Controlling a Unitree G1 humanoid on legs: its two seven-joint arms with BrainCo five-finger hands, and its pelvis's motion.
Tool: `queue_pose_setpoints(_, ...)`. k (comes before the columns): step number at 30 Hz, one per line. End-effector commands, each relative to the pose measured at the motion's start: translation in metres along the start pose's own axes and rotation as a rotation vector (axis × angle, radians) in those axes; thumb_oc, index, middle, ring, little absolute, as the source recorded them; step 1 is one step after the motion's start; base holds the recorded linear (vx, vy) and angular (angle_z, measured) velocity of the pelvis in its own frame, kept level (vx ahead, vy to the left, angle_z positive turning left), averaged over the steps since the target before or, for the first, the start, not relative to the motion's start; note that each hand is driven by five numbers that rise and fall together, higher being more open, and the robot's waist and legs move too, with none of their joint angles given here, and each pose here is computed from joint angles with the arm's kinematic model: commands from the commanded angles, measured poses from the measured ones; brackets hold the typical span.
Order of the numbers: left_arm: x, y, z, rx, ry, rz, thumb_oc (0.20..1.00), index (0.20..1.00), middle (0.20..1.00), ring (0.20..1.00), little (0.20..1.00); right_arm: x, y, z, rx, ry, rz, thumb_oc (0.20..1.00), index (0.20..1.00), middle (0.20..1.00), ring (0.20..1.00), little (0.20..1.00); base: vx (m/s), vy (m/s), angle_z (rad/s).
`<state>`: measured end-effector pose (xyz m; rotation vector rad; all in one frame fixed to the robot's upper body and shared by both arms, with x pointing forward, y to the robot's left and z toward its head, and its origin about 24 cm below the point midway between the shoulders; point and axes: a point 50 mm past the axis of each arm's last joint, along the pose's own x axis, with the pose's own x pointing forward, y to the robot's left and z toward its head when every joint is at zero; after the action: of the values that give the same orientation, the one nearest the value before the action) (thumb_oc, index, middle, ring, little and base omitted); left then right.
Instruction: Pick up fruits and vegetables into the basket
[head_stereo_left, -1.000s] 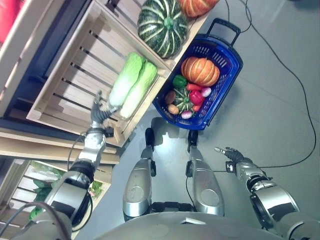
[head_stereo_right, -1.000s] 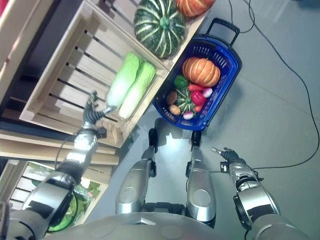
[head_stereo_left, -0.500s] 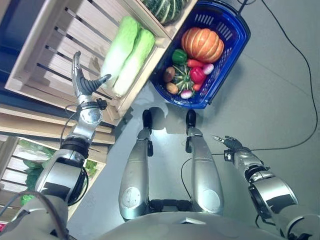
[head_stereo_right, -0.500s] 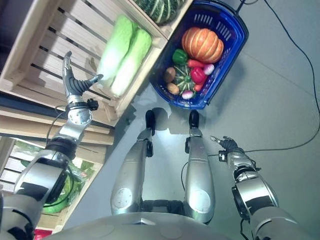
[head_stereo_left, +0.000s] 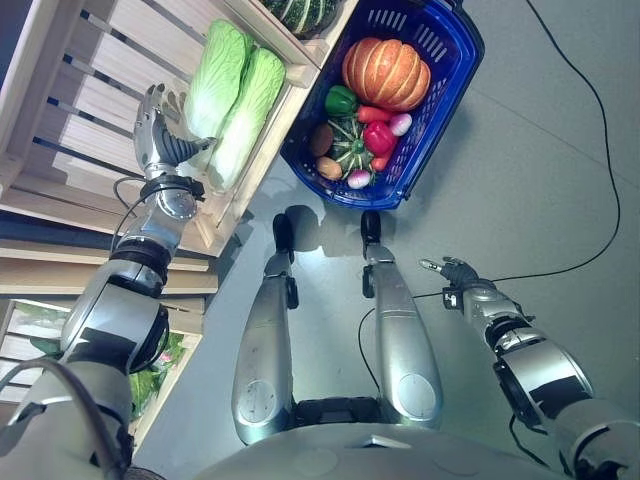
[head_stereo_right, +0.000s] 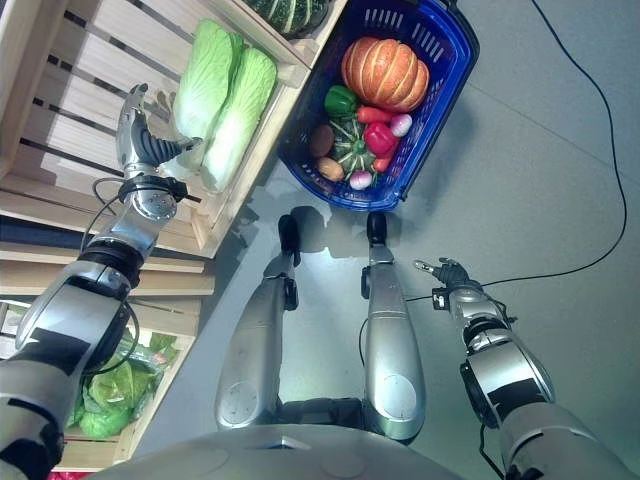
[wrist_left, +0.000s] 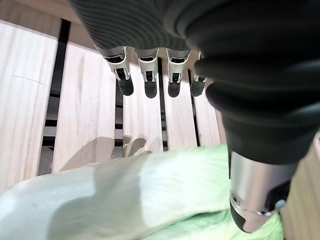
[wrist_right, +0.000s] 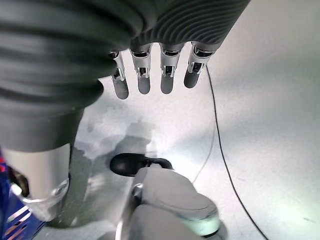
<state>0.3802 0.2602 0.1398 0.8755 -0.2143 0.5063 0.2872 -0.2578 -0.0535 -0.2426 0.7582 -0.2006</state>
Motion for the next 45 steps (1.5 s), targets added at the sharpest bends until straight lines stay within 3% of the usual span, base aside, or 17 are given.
queue_pose_setpoints(1,0.012,0.026,-0.013,0.073,0.055,0.050,1.000,1.000,1.000,1.000,1.000,-0.002,-0.009,-0.020,-0.008,0.053,-0.016,1.000,1.000,1.000,1.000,1.000,0.00,0.000,0.00)
queue_pose_setpoints(16,0.002,0.021,-0.051,0.062,0.350,-0.057,1.000,1.000,1.000,1.000,1.000,0.000,-0.009,-0.003,-0.034,0.031,-0.010,1.000,1.000,1.000,1.000,1.000,0.01,0.005,-0.02)
queue_pose_setpoints(45,0.001,0.016,-0.057,-0.031,0.490,-0.134,1.000,1.000,1.000,1.000,1.000,0.001,-0.008,0.016,-0.040,0.000,0.000,1.000,1.000,1.000,1.000,1.000,0.00,0.001,-0.01)
